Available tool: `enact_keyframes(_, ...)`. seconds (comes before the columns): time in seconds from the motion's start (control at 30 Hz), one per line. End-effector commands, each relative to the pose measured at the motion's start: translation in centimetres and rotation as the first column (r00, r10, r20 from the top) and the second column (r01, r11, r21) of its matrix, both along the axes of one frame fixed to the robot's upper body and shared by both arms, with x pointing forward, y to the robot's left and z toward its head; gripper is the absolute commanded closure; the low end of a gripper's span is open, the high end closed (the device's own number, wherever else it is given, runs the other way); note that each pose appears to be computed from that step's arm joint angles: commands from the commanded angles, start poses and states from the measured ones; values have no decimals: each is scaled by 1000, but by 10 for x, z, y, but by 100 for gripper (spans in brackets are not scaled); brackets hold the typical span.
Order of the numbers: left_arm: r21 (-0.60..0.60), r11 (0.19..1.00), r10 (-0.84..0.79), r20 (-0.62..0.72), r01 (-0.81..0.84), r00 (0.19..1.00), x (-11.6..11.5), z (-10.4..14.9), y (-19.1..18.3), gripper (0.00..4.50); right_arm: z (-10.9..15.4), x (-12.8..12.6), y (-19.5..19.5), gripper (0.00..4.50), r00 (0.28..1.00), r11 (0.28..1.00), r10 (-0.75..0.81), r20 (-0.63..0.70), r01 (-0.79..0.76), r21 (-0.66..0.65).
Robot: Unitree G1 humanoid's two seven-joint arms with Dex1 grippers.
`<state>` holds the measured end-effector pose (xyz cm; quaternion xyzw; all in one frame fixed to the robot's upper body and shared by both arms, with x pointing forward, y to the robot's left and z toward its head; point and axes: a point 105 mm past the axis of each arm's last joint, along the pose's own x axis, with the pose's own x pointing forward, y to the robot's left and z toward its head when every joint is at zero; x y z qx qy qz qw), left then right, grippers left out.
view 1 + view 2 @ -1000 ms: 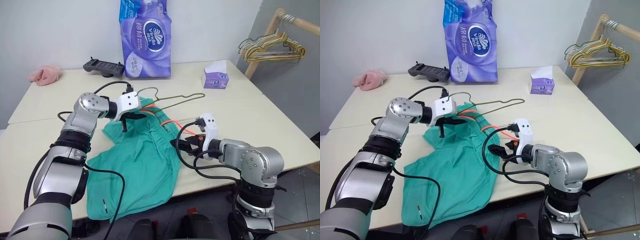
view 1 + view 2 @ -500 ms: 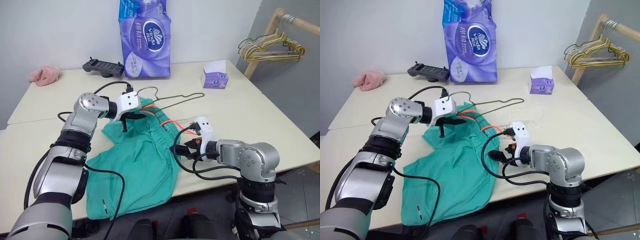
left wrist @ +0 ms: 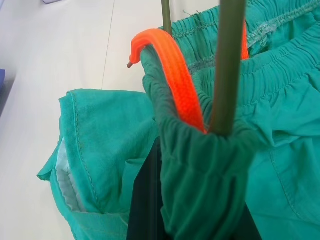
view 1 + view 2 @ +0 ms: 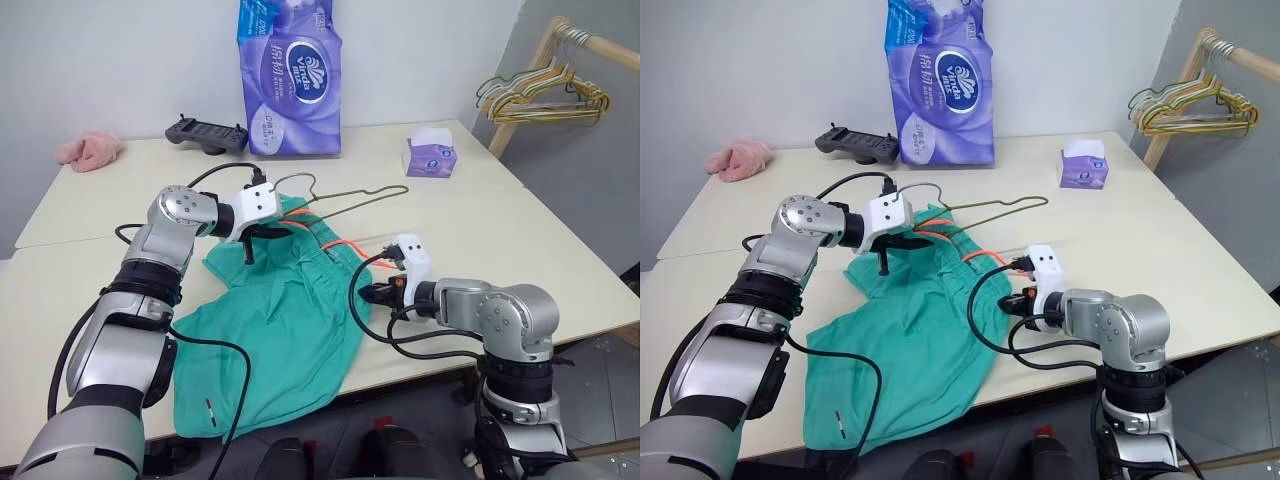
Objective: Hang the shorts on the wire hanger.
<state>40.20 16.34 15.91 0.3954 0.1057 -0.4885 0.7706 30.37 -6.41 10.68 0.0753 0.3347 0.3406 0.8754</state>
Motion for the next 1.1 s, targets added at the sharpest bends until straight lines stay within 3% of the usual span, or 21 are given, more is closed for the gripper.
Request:
enact_keyframes(0.03, -84, 996, -31, 80, 38, 996, -1, 31, -6, 450, 20, 4, -18, 448, 987, 995, 69, 147, -58, -80)
enact_keyframes(0.1, -186, 977, -92, 78, 105, 993, -8, 41, -16, 450, 21, 6, -45, 448, 955, 960, 176, 239, -113, -255)
enact_keyframes(0.17, -308, 939, -147, 37, 152, 988, -17, 49, -25, 450, 19, 7, -72, 448, 939, 924, 248, 236, -156, -350)
enact_keyframes(0.4, -413, 900, -191, -90, 137, 978, -26, 50, -24, 450, 37, 22, -117, 448, 911, 880, 318, 263, -181, -438)
enact_keyframes(0.7, -227, 954, -262, -303, 197, 916, -51, 13, -1, 450, 53, 27, -122, 448, 889, 866, 364, 277, -214, -451)
enact_keyframes(0.97, -57, 973, -230, -290, 223, 929, -44, 10, 18, 450, 61, 29, -133, 448, 883, 848, 390, 260, -234, -475)
enact_keyframes(1.1, 87, 964, -218, -273, 250, 937, -40, 0, 31, 450, 63, 27, -132, 448, 878, 841, 408, 250, -256, -476)
